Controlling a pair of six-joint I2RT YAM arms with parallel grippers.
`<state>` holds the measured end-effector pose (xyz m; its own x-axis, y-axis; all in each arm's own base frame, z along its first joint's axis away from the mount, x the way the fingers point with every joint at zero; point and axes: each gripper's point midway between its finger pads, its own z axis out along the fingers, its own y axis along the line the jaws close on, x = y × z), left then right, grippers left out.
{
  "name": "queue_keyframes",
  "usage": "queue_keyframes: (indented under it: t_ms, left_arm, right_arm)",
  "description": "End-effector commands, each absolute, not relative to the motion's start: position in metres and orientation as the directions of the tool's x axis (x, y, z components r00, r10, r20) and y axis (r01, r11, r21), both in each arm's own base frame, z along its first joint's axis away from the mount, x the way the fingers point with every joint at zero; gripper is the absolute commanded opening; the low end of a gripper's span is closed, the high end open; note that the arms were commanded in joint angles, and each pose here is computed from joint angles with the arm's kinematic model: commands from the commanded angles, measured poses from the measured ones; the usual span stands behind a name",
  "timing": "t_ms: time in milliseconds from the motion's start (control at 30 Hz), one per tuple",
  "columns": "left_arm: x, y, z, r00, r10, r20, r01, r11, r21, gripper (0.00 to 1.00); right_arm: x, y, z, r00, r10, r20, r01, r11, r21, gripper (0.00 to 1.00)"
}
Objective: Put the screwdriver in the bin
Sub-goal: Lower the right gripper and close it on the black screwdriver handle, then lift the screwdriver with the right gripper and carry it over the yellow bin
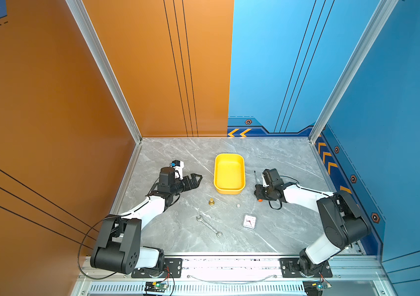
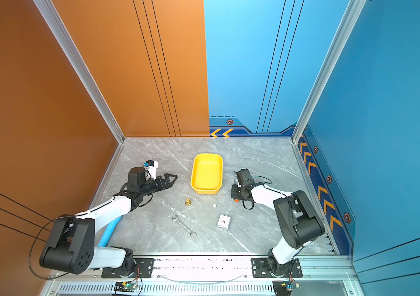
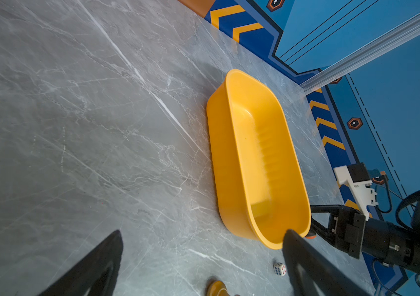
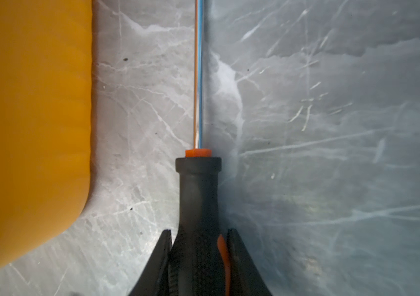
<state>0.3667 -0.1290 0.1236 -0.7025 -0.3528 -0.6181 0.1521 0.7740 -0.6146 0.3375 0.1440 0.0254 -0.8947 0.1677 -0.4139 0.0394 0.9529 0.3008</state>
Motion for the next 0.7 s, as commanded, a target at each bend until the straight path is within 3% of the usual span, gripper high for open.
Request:
queue_keyframes:
  t_ms: [0,667]
  left_arm:
    - [0.368,-0.13,0.127,-0.713,-0.363,-0.6,0.15,0.757,-0.636,0.98]
    - [0.366,-0.138,0.139,-0.707,-0.35,-0.614,0.192,0.741,-0.643,0.98]
  right_arm:
    - [0.337,0.147,0.042,-0.879,0.228,-0.419,0.058,0.923,0.381,0.09]
    - [0.369,0.15,0.219,-0.683,0.346,-0.643,0.003,0.882,0.472,0.09]
